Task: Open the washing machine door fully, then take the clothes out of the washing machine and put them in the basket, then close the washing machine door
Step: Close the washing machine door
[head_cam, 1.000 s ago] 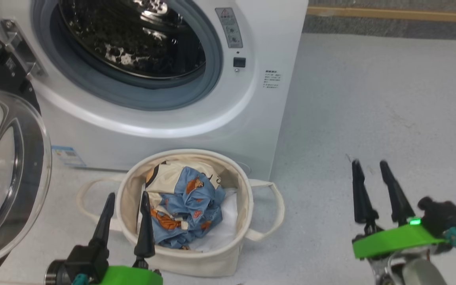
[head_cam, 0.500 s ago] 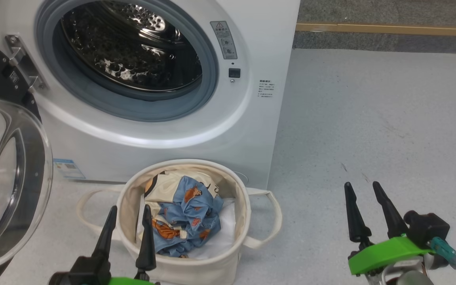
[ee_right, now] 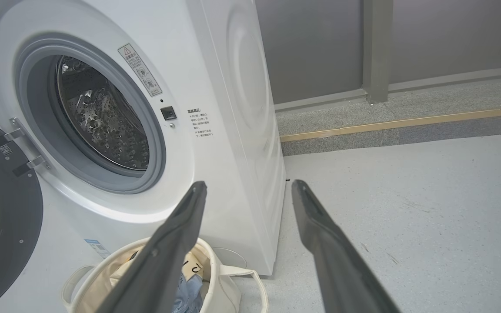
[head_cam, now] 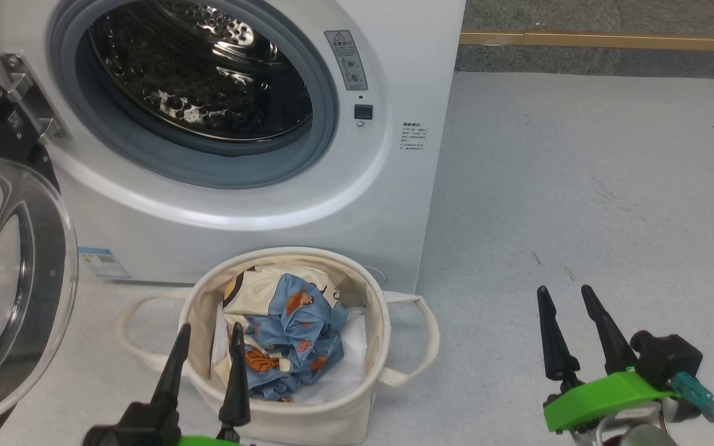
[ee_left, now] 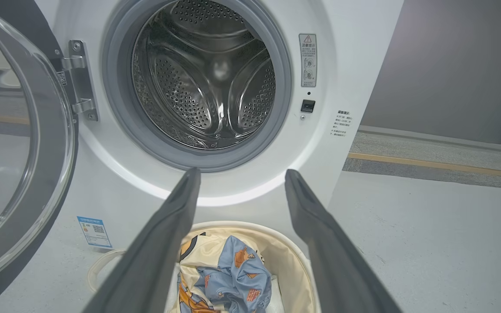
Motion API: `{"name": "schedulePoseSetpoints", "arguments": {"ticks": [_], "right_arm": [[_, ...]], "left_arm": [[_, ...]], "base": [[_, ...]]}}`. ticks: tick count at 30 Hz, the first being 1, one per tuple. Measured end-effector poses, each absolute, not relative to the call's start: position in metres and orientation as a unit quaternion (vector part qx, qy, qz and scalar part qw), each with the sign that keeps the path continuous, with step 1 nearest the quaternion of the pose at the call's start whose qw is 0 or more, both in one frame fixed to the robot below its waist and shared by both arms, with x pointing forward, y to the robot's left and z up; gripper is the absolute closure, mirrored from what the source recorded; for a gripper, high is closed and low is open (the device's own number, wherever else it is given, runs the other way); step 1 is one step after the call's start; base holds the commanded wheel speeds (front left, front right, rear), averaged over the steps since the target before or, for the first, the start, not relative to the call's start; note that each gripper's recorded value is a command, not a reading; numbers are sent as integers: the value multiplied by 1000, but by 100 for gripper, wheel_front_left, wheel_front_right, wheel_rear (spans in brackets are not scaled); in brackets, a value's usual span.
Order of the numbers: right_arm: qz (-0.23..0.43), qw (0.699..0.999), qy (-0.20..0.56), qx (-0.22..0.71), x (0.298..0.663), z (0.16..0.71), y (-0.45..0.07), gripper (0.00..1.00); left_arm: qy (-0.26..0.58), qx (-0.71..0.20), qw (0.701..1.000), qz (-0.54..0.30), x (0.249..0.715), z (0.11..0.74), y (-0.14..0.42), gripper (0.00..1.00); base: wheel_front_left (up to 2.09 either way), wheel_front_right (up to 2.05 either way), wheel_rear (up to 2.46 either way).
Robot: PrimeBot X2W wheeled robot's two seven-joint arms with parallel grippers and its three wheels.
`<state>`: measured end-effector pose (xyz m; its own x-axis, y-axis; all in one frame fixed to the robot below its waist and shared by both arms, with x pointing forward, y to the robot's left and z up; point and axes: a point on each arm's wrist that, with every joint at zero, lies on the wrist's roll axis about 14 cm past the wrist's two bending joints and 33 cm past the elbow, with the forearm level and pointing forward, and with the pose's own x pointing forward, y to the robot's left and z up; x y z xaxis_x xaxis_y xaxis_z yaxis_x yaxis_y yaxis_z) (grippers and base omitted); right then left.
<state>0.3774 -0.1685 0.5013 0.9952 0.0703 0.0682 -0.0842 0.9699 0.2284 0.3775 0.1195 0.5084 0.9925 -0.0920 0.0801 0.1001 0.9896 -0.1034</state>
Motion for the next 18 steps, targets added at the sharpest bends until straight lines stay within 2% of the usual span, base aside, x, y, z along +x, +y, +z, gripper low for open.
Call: {"name": "schedulePoseSetpoints", "arguments": {"ticks": [18], "right_arm": [[41,992,-24,119,380,497,-167,0]], "left_arm": [[-29,-53,997,-46,378,503,118,0]], "base": [[0,0,0]]}}
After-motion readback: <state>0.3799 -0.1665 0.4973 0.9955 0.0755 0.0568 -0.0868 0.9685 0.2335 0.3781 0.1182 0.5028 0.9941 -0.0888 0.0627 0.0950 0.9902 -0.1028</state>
